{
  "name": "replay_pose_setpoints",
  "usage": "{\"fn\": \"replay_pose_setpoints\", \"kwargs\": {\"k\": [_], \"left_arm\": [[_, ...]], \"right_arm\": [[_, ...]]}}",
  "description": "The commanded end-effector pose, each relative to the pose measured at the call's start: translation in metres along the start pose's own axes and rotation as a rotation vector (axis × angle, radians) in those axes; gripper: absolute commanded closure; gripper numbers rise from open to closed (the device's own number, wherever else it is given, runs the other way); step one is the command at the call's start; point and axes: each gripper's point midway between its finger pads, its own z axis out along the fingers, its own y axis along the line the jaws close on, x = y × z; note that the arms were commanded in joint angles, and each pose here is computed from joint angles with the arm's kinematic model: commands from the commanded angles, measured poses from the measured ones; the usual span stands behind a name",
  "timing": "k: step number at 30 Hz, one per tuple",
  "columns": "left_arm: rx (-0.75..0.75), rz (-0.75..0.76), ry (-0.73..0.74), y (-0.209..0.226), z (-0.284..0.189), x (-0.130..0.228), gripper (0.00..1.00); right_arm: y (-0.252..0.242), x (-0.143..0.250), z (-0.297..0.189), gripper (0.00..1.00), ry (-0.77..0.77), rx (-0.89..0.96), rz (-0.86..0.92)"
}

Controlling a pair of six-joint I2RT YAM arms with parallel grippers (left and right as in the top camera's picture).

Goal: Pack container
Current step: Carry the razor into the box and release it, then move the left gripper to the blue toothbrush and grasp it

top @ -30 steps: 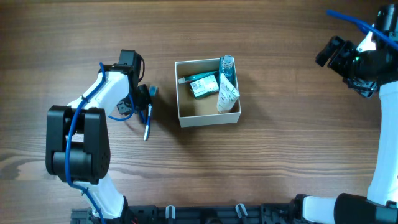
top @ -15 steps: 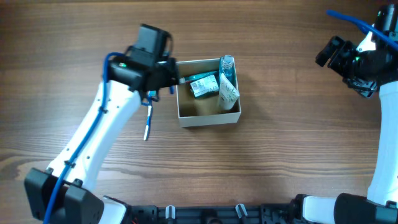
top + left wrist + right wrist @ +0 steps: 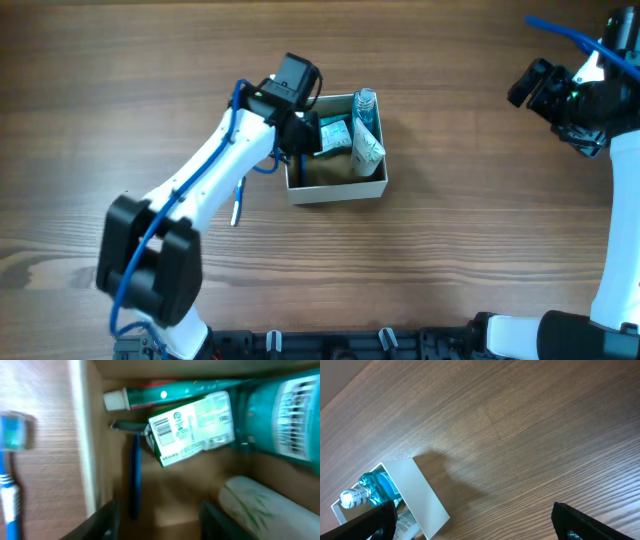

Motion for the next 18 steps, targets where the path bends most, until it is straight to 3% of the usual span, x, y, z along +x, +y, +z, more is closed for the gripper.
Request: {"fn": "replay_pose_setpoints", "kwargs": {"k": [1,5,9,15,18], "left_arm": [[0.042,-0.009,-0.207,0.011,-0.090,-0.038,0.37],[-0.127,-0.079,-0.201,0.073,-0.106,-0.035,0.34],[-0.221,-0.151,-0.036,0.128,-0.055,-0.009,0.34],[-0.166,-0.084,0.133,0.135,0.020,0.023,0.34],[-0.180,-0.083,0.167,0.139,0.035,0.028,0.40]], "right_arm": [[0.001,-0.001,-0.001,0.00,-0.001,-0.009,0.012],[0.001,-0.001,-0.001,0.00,-0.001,-0.009,0.012],[0.001,-0.001,-0.001,0.00,-0.001,-0.009,0.012],[0.001,-0.001,-0.001,0.00,-0.001,-0.009,0.012],[0.001,-0.001,-0.001,0.00,-0.001,-0.009,0.012]]}}
